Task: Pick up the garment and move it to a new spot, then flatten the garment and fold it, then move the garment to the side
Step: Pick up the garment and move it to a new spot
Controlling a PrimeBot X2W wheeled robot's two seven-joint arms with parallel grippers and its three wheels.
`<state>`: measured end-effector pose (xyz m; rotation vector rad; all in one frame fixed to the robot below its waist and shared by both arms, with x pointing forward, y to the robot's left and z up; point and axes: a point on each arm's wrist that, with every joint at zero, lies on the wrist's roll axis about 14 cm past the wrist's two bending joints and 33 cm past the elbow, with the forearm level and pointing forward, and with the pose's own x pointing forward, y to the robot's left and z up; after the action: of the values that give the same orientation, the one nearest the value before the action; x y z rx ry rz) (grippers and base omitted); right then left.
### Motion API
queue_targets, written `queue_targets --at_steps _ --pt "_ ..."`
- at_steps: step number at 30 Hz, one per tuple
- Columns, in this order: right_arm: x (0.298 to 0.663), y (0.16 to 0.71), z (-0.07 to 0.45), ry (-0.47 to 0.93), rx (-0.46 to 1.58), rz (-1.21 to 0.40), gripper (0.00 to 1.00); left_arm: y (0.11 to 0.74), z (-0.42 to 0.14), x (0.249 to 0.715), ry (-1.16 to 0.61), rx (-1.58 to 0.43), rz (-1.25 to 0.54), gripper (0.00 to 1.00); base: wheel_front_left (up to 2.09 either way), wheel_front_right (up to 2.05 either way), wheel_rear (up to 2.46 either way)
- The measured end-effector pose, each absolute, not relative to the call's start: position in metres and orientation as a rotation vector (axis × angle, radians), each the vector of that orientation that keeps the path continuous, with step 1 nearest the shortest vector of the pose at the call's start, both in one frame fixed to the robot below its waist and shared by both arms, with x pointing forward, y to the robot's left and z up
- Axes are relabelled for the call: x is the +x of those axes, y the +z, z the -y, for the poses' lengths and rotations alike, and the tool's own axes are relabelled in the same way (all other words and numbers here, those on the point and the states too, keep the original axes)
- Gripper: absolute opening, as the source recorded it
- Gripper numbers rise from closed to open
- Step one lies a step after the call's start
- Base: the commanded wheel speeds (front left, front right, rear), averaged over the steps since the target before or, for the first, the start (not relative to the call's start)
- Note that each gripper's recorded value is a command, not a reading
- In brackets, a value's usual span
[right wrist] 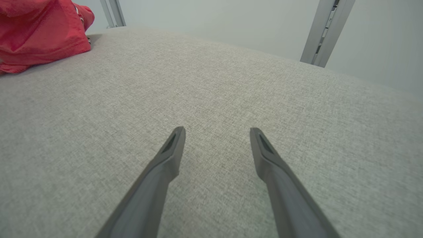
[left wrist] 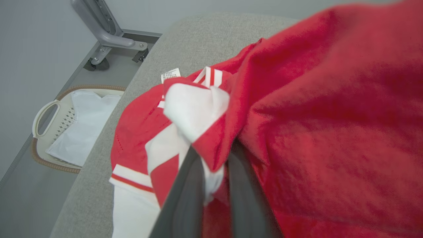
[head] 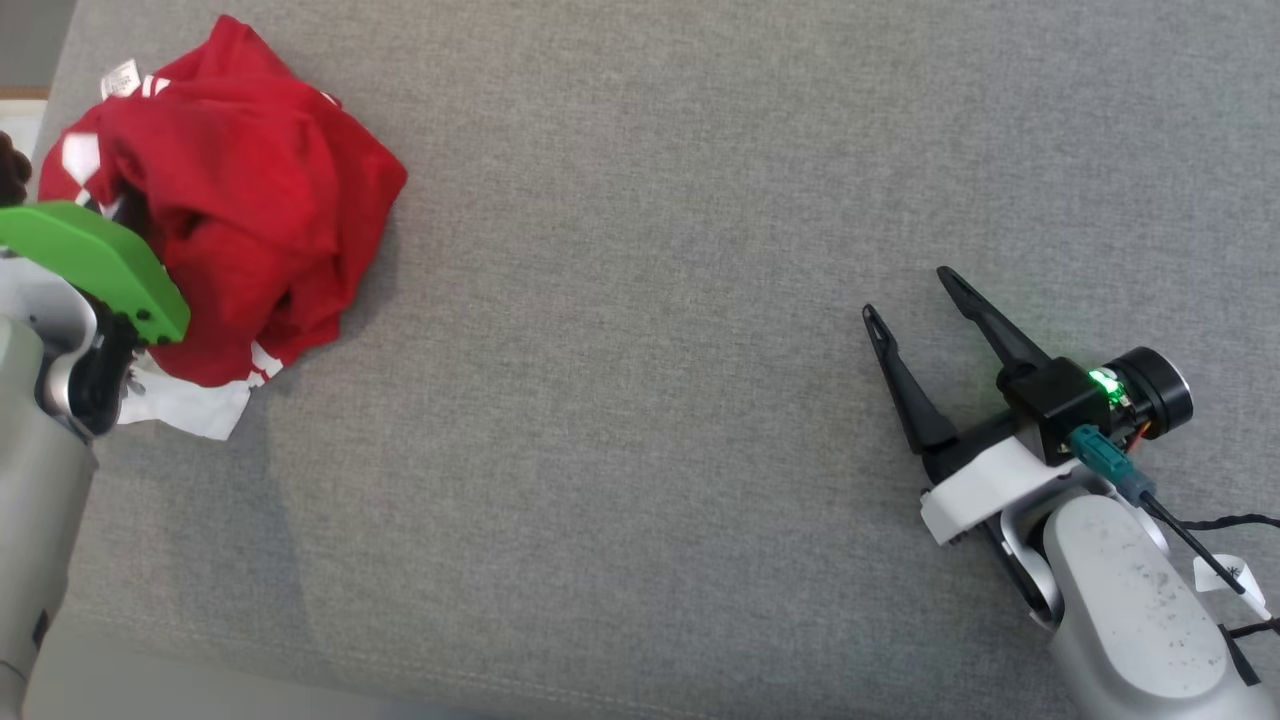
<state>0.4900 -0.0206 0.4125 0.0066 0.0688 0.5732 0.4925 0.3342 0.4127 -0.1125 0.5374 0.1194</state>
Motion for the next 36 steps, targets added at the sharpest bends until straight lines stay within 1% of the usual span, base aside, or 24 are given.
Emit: queue_targets --at_steps 9,16,21,27,31,36 --pt "0.482 0.433 0.021 0.559 0.009 -0.039 1.0 0.494 -0.321 0.52 0.035 -0.057 -0.258 0.0 0.0 0.0 0.0" --pt "0.472 0.453 0.03 0.521 0.022 -0.01 1.0 0.566 -0.278 0.537 -0.101 -0.044 -0.016 0.0 0.0 0.0 0.0" --pt "0.463 0.463 0.05 0.463 0.021 0.002 1.0 0.606 -0.213 0.549 -0.267 -0.057 0.112 0.0 0.0 0.0 0.0" --pt "0.451 0.473 0.08 0.378 0.013 0.014 1.0 0.638 -0.121 0.55 -0.474 -0.143 0.218 0.0 0.0 0.0 0.0" --pt "0.441 0.478 0.103 0.317 0.003 0.019 1.0 0.65 -0.058 0.543 -0.607 -0.212 0.249 0.0 0.0 0.0 0.0" --pt "0.431 0.487 0.129 0.242 -0.01 0.032 1.0 0.649 0.016 0.527 -0.757 -0.296 0.233 0.0 0.0 0.0 0.0"
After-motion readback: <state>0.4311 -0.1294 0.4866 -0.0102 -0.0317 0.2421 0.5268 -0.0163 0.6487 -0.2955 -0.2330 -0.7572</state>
